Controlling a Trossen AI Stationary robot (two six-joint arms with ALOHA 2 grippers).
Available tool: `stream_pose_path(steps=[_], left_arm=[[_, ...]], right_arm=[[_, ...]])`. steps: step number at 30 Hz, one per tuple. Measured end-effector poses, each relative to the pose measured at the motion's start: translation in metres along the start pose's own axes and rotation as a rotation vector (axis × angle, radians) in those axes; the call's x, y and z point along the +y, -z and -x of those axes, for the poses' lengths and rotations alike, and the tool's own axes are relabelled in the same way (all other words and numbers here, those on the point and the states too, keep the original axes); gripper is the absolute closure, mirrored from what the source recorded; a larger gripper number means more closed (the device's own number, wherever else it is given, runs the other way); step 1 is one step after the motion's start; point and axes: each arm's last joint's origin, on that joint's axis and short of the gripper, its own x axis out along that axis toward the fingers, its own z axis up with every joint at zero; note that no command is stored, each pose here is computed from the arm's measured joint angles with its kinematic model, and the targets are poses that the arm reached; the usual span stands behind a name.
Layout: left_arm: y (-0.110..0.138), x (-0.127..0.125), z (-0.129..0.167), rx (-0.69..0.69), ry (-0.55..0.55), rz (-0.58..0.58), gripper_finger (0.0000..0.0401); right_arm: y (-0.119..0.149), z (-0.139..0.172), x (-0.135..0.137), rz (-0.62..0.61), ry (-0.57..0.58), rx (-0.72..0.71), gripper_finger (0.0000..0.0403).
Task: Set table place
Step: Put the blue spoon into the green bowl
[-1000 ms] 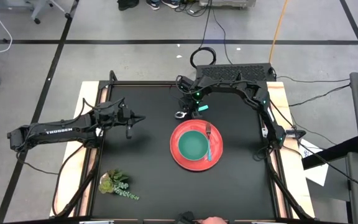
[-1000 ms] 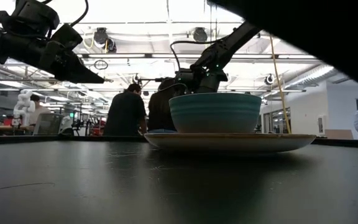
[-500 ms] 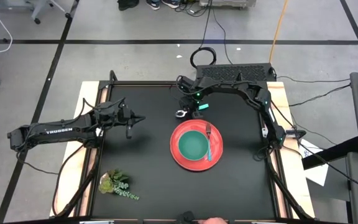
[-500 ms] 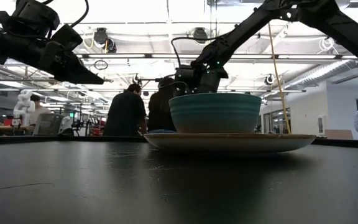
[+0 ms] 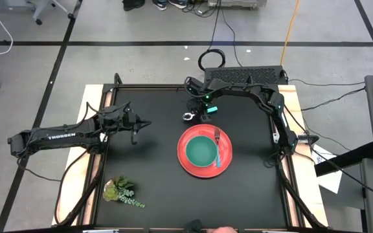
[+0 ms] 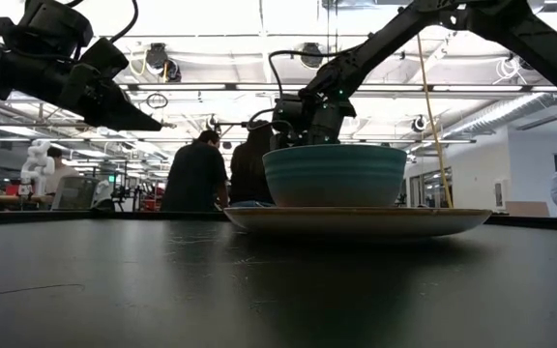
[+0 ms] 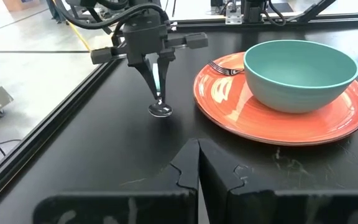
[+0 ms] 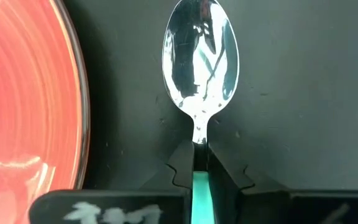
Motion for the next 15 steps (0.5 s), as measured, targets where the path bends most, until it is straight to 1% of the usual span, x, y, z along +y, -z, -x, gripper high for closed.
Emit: stream_pose_path(steps=[2,5,7,12,15], left_arm=[[0.0,0.0,0.0,0.0,0.0,0.0,0.0387],[0.0,0.0,0.0,0.0,0.0,0.0,0.0386],[0.0,0.0,0.0,0.0,0.0,0.0,0.0386],[0.0,0.0,0.0,-0.001,0.001,0.0,0.0386],[0.0,0.0,0.0,-0.002,0.0,0.007,0.0386]], right_arm=[[0.0,0.0,0.001,-0.01,0.003,0.011,0.0389],[0.0,0.006,0.005,-0.014,0.032,0.074,0.0389],[-0.001,0.013,0.008,-0.012,0.04,0.085,0.0389],[-0.009,0.03,0.015,-0.011,0.064,0.056,0.0388],[-0.014,0.04,0.021,0.0,0.06,0.021,0.0388]])
